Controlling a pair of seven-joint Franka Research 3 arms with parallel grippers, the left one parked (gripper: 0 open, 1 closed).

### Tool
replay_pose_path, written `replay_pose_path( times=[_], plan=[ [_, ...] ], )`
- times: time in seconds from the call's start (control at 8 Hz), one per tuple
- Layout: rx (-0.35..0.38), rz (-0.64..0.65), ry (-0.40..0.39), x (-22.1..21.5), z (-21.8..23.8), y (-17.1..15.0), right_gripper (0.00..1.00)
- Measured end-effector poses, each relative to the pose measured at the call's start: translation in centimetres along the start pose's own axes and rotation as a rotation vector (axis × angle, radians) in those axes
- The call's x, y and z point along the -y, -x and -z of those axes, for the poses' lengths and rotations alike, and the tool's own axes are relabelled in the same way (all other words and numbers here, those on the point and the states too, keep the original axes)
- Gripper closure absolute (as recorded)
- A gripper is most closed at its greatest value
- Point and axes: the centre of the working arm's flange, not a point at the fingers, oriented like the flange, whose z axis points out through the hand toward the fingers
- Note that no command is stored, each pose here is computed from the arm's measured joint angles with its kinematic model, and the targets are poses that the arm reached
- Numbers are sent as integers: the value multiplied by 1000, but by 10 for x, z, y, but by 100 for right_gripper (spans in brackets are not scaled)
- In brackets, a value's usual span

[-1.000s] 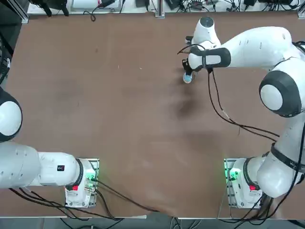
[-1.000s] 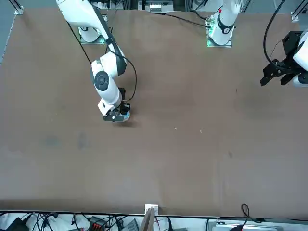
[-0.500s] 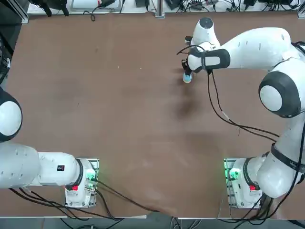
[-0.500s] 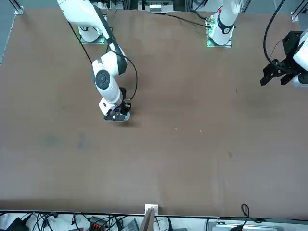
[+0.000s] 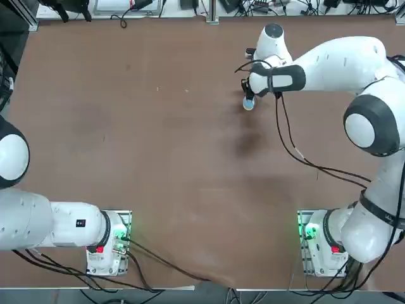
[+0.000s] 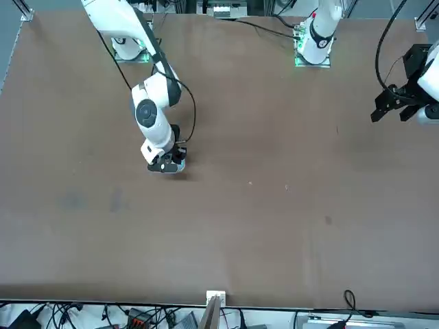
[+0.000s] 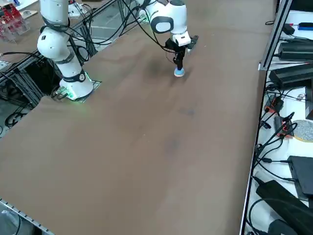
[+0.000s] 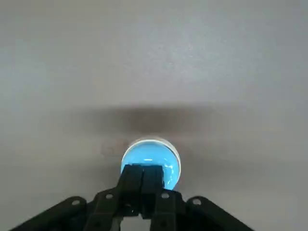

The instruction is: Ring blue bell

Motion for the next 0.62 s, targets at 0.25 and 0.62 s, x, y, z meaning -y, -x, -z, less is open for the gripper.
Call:
replay_pose_path(
  times=[0.25,0.62],
  plan=[
    [-8,-1,-3,0,1,-1,99],
    [-8,-1,-4,1,4,-1,99]
  ],
)
